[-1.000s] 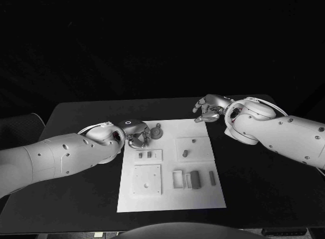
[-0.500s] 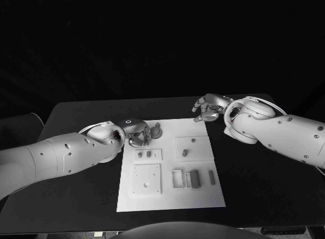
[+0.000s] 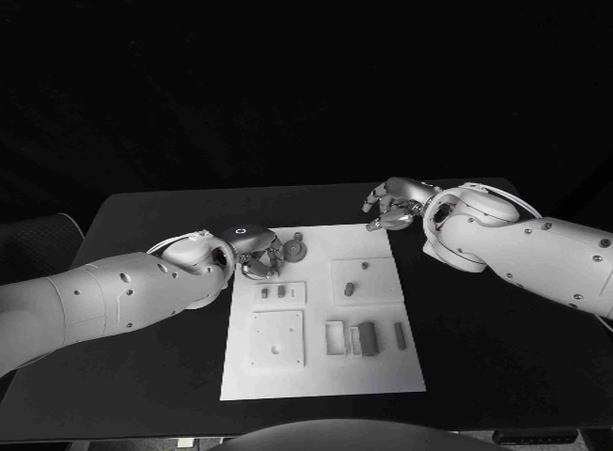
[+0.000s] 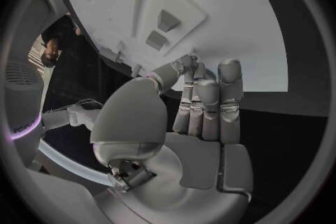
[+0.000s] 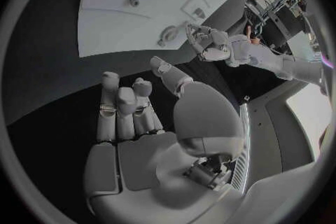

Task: Assemble the parts on the task board

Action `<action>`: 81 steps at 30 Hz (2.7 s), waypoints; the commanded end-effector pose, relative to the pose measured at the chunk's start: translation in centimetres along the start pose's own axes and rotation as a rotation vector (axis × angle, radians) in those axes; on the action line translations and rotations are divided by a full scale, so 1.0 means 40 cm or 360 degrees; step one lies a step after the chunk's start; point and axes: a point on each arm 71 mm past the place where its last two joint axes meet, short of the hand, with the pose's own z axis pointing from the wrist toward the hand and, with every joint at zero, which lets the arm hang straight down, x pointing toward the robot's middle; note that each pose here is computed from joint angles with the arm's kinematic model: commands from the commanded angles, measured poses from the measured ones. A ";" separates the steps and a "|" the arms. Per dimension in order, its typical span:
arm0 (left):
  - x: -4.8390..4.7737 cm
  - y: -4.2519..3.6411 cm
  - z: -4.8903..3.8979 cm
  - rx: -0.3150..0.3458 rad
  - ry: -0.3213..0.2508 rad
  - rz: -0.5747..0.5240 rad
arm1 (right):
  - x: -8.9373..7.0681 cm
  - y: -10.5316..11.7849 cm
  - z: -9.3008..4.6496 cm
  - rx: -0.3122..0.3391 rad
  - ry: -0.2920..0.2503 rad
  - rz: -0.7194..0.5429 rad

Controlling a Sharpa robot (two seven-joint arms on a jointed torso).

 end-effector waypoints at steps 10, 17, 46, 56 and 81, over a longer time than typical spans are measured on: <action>0.006 0.013 -0.019 -0.0011 -0.0051 -0.0015 | 0.002 0.001 0.000 -0.0009 0.0013 -0.0009; 0.009 0.006 -0.025 0.0006 -0.0030 -0.0053 | 0.002 0.000 -0.001 -0.0007 0.0014 -0.0009; 0.005 0.003 -0.043 0.0013 -0.0060 -0.0065 | 0.001 -0.003 -0.001 -0.0002 0.0014 -0.0010; 0.003 -0.004 -0.040 0.0031 -0.0080 -0.0072 | 0.001 -0.003 -0.001 -0.0002 0.0014 -0.0010; 0.009 -0.006 -0.018 0.0019 -0.0040 -0.0057 | 0.000 -0.005 -0.002 0.0000 0.0014 -0.0011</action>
